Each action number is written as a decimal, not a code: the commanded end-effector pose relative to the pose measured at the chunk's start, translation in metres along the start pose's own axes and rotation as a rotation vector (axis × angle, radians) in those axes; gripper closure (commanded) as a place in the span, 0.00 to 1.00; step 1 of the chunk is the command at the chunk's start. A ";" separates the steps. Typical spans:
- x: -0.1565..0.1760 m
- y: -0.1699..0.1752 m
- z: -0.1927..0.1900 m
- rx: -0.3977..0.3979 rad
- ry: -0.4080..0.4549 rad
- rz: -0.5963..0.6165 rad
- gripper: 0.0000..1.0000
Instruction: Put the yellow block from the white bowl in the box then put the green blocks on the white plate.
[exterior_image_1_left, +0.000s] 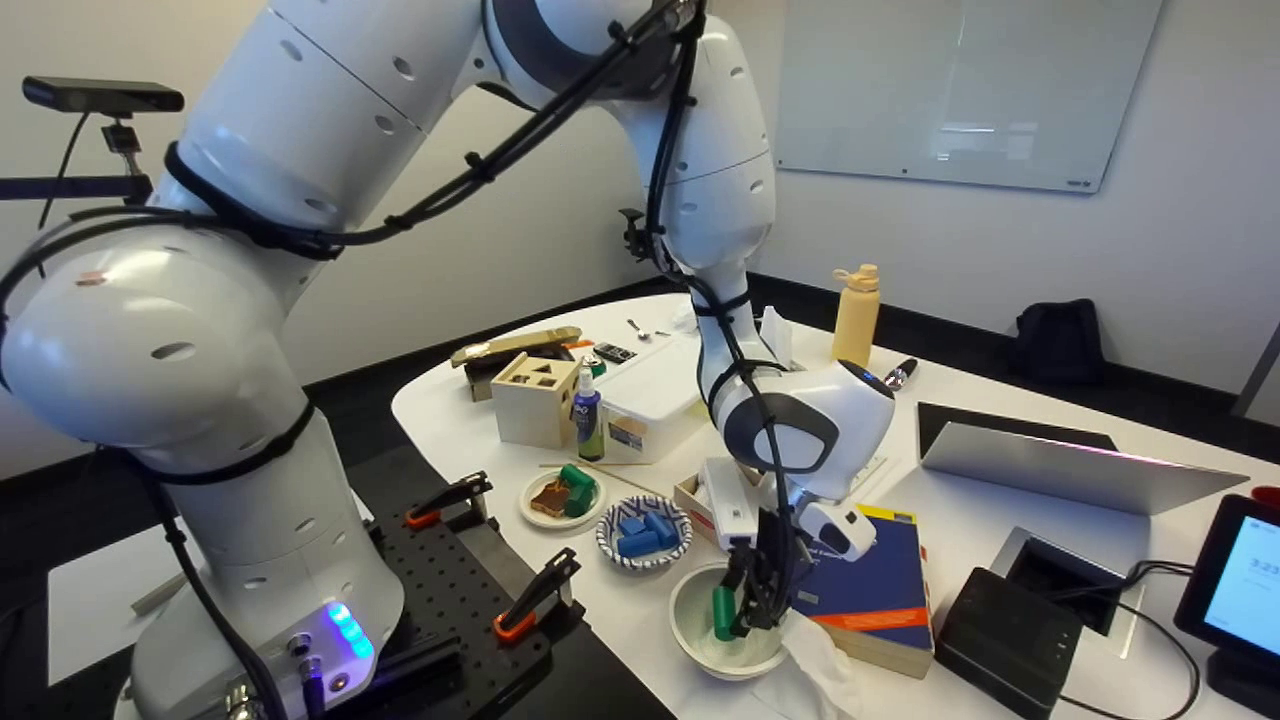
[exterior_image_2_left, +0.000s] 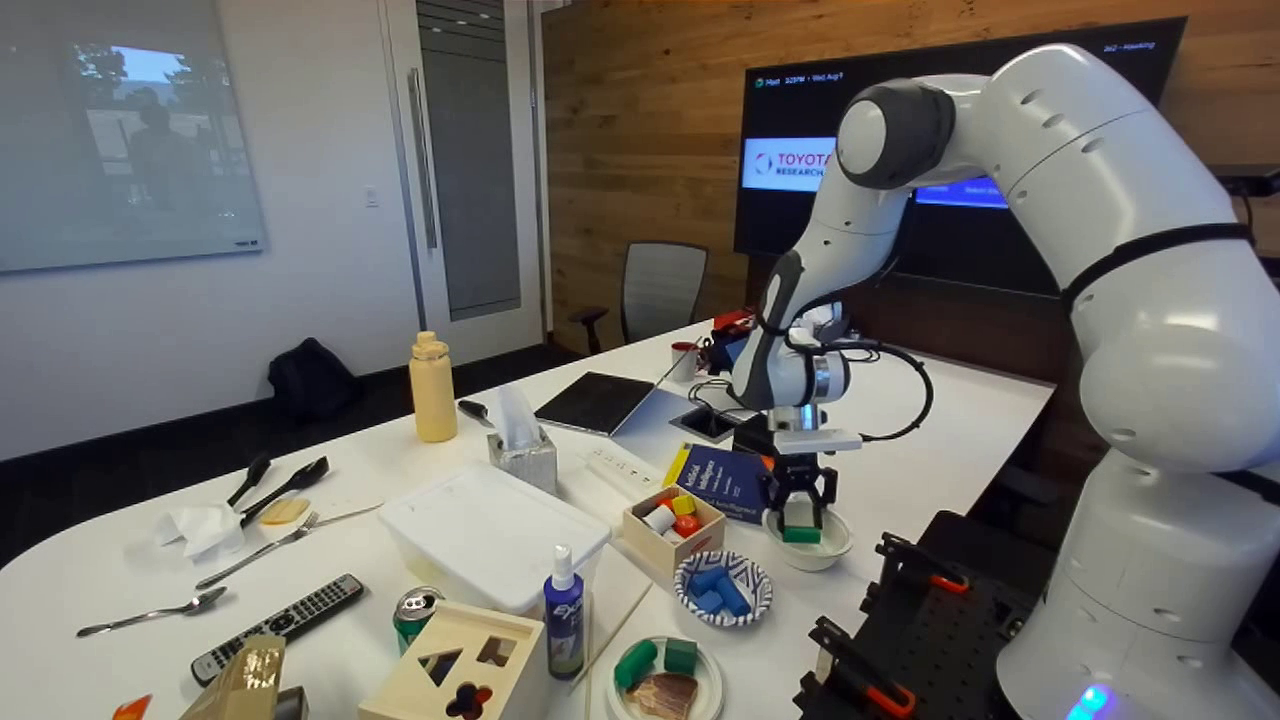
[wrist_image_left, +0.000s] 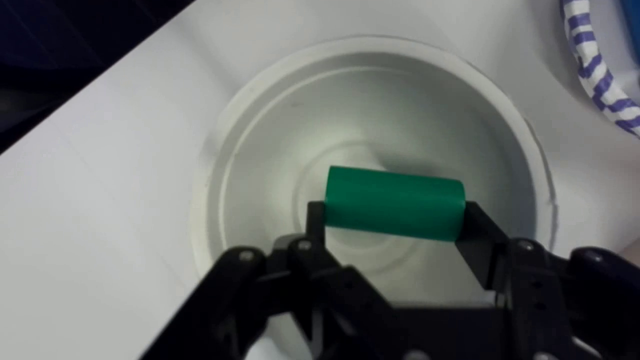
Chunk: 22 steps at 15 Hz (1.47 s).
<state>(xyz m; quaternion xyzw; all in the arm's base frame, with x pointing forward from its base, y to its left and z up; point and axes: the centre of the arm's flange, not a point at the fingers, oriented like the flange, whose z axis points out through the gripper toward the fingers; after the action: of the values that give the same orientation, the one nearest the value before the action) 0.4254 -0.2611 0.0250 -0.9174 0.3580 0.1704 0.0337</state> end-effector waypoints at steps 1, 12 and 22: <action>-0.043 -0.015 -0.054 -0.034 0.092 -0.055 0.59; -0.198 -0.170 -0.046 -0.089 0.111 -0.567 0.59; -0.249 -0.252 0.005 -0.090 0.070 -0.731 0.59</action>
<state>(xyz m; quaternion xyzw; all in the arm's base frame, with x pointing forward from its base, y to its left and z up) 0.4229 0.0700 0.1066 -0.9920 0.0021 0.1204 0.0364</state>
